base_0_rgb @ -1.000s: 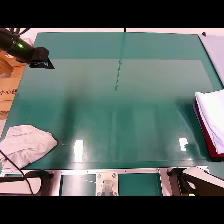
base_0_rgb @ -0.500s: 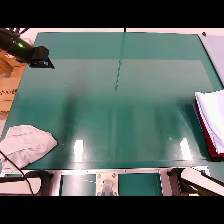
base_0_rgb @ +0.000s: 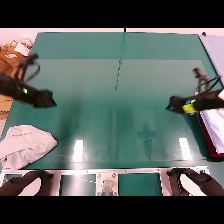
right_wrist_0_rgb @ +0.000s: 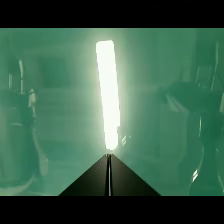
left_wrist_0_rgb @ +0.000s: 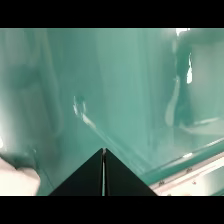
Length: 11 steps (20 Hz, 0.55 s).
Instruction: Fold the shirts.
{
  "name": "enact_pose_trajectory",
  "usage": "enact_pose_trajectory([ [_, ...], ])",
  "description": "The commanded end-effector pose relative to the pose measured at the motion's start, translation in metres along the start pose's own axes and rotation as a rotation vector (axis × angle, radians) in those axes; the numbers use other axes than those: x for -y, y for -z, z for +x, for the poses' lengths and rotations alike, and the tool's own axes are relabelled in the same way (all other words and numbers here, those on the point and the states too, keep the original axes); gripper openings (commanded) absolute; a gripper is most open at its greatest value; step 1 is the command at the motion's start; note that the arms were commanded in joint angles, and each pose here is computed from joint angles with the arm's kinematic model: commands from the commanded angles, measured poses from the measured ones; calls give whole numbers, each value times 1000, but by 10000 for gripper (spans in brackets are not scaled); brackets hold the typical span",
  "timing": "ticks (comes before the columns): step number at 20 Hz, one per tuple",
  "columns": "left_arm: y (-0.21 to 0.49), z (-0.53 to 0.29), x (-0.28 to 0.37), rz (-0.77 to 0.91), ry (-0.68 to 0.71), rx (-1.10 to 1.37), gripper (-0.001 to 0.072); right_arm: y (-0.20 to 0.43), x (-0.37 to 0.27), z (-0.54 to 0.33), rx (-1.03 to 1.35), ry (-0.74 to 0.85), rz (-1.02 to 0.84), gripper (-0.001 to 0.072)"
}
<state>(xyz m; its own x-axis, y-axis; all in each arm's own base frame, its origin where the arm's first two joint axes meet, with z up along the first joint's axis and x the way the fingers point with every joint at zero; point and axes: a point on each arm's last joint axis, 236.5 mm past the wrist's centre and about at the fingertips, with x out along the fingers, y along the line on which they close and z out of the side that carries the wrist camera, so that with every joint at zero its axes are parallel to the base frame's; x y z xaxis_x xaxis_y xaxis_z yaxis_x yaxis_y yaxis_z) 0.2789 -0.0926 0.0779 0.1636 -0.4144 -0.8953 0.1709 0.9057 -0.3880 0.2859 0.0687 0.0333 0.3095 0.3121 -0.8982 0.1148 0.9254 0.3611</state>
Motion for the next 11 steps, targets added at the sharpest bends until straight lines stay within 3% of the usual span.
enact_pose_trajectory([
  [1, 37, 29, -10, -30, -2, -42, 25, 34, -27, 24, -19, -36, -109, 13],
  [11, 35, 30, -12, -27, -7, -32, 25, 38, -32, 25, -30, -48, -119, 13],
])
